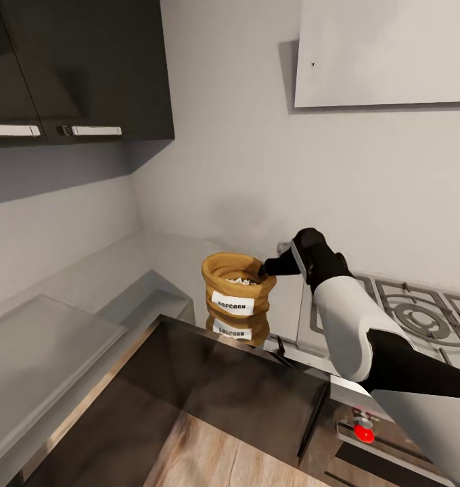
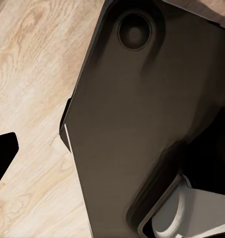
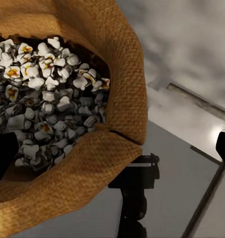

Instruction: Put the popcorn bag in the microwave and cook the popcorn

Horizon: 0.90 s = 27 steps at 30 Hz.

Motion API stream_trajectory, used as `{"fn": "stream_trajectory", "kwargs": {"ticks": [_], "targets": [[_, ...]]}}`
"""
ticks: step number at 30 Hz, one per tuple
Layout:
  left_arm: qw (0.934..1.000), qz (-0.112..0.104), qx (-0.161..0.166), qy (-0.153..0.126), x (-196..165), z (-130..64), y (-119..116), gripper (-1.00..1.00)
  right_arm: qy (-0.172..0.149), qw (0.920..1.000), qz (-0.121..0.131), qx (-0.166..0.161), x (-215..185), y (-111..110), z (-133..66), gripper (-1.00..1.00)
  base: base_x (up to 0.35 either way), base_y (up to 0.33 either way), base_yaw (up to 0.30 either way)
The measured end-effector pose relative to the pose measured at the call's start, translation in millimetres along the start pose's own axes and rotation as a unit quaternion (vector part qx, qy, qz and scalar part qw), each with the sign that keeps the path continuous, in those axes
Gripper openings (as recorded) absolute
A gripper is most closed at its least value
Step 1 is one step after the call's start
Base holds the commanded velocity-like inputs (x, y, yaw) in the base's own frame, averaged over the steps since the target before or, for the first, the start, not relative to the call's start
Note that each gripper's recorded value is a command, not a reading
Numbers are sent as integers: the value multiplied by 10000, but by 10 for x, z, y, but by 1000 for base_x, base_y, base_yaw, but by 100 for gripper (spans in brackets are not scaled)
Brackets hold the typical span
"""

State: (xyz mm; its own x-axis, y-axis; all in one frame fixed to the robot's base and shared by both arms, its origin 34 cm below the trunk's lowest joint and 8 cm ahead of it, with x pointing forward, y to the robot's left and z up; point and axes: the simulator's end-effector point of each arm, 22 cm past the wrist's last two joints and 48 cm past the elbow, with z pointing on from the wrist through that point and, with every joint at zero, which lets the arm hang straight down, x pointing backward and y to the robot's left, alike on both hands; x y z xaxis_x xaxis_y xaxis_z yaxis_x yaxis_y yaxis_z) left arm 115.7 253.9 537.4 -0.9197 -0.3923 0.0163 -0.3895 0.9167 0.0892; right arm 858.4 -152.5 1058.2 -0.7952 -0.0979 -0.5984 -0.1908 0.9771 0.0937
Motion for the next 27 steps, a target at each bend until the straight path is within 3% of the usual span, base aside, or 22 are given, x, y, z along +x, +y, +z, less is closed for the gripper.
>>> {"fn": "stream_trajectory", "kwargs": {"ticks": [19, 27], "targets": [[10000, 69, 7, -2, 1, 0, -4, 100, -20, 10000, 49, -17, 2, -24, 11, 100, 77, 0, 0], [10000, 22, 0, -2, -1, 0, 2, 100, -24, 9997, -161, -161, 141, 91, 247, 100, 3, 0, 0]]}}
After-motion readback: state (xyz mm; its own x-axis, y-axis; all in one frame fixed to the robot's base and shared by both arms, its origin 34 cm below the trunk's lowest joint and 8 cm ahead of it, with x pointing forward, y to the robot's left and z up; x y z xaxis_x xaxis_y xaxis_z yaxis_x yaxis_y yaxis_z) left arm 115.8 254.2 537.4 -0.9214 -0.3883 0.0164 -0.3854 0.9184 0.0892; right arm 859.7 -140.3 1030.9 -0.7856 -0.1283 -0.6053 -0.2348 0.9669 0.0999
